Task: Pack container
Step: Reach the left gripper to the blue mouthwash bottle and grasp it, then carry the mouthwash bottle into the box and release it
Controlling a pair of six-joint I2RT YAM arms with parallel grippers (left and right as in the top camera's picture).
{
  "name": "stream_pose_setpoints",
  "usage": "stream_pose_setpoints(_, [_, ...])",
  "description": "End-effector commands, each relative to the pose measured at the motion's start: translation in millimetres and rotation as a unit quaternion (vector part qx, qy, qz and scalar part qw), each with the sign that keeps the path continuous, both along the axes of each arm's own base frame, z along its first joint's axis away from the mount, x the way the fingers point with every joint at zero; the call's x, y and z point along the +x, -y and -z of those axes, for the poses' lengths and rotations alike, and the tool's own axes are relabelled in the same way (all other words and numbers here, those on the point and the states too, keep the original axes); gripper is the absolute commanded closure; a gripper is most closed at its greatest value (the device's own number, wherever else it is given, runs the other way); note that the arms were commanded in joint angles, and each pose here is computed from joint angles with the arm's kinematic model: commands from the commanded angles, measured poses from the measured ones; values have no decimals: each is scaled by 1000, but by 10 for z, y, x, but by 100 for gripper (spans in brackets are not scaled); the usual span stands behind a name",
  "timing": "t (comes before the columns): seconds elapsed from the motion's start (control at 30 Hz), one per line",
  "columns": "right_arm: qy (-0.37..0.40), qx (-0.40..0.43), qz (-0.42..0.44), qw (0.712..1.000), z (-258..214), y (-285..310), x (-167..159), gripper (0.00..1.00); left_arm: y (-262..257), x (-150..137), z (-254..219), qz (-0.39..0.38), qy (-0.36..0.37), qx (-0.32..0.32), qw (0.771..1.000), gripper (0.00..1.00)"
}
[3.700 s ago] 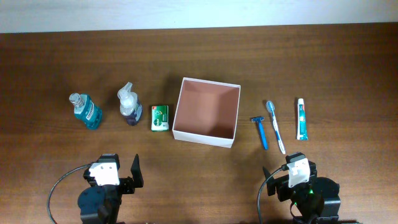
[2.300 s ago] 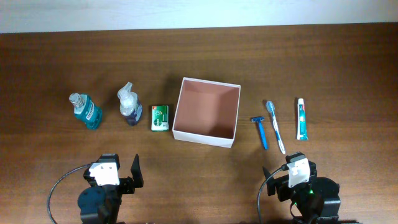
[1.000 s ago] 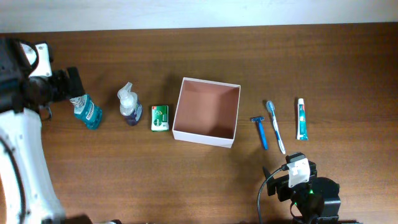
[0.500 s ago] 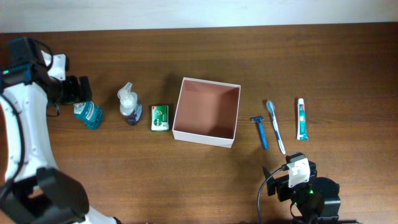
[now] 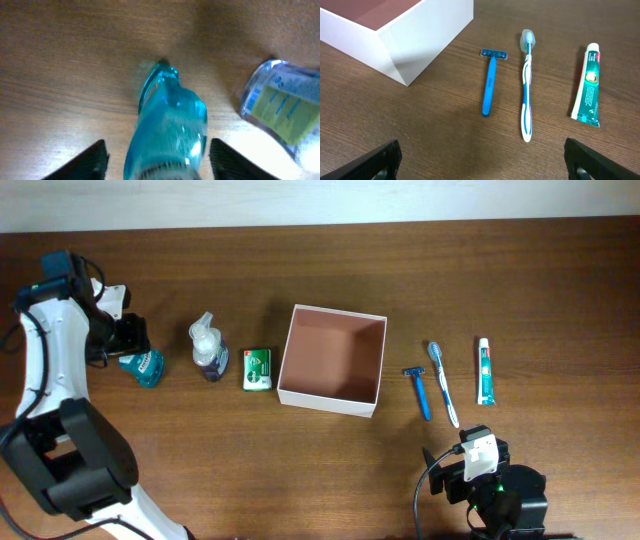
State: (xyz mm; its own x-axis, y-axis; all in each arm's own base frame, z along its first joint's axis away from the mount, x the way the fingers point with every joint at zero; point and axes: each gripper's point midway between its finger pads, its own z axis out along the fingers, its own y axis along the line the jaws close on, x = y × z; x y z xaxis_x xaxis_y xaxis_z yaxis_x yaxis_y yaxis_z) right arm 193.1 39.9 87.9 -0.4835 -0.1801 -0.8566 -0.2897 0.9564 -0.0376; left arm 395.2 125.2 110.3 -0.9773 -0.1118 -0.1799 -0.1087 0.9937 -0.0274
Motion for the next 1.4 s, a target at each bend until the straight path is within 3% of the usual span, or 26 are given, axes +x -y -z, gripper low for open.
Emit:
stream_pose_setpoints(0.0, [3,3,6,1000,3,17,8,1,-40,45,28,2,0,3,1000,45])
stream_pose_setpoints(0.23, [3,3,6,1000,3,17,8,2,-16,-24,-85,2,-12,-2,1000,85])
stream_pose_setpoints(0.37, [3,3,6,1000,3,16,8,1,-9,-33,-508,-21,2,-2,1000,90])
stream_pose_setpoints(0.5, [3,3,6,1000,2,17,8,1,138,-45,-1280,-16,66,-19,997,95])
stream_pose_setpoints(0.67, [3,3,6,1000,2,17,8,1,554,-217,-2254,19,175,-41,984,96])
stream_pose_setpoints(0.83, [3,3,6,1000,2,17,8,1,1163,-463,-2781,75,241,-82,964,98])
stream_pose_setpoints(1.07, [3,3,6,1000,3,17,8,1,2170,-571,-2743,192,218,-124,949,98])
stream_pose_setpoints(1.23, [3,3,6,1000,3,16,8,1,3022,-402,-2473,282,202,-144,927,98])
stream_pose_setpoints(1.37, [3,3,6,1000,3,16,8,1,3491,-219,-1979,312,162,-106,930,98])
